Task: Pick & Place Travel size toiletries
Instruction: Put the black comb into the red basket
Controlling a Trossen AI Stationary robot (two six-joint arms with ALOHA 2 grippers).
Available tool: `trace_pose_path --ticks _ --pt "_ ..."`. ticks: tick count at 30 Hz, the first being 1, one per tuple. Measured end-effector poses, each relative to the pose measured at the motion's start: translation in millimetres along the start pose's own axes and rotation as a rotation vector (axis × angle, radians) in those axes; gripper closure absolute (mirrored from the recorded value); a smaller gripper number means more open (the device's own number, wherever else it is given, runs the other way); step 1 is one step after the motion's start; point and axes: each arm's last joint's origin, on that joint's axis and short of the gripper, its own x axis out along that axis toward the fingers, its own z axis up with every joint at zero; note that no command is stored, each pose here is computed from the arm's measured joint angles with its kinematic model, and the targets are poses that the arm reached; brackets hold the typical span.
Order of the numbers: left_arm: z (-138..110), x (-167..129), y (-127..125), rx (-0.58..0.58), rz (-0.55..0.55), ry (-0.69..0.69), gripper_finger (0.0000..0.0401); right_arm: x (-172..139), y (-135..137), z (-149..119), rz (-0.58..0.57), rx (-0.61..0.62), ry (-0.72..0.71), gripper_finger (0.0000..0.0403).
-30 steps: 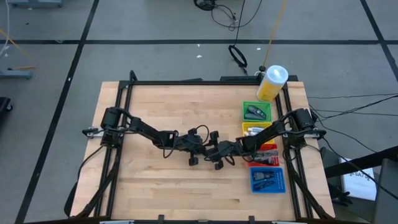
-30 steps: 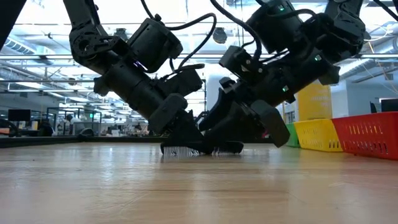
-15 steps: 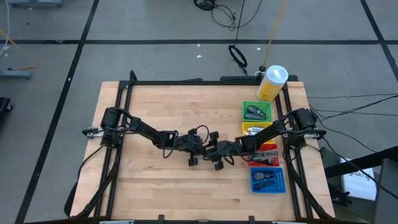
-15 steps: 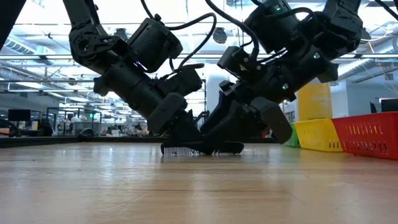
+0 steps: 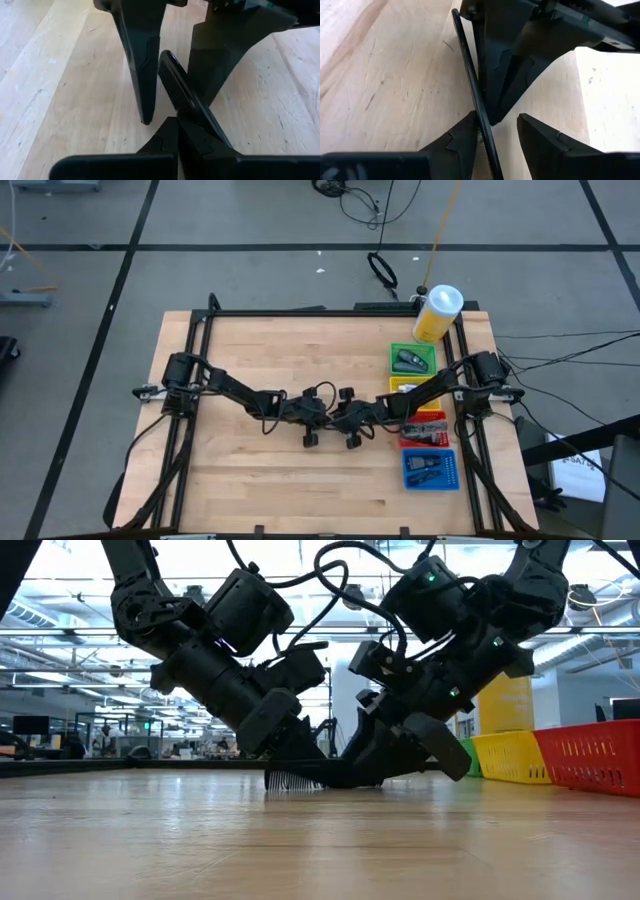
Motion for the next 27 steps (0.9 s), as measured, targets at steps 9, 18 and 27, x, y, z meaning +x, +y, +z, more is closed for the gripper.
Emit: trace_pose_path --ticks 9,18,27 --pt "-3.1 -2.7 1.1 -0.015 0.079 0.052 0.0399 -11.0 10.7 2.0 0.045 -0.018 0.035 0.0385" --pt "-1.3 -6.3 -1.8 -0.026 0.205 0.021 0.0397 -99.3 15.5 15.4 0.036 0.097 0.184 0.0397" --pt "-2.4 -7.1 -11.1 0.025 0.297 0.002 0.0394 -224.9 8.4 -20.4 0.181 0.531 0.507 0.0397"
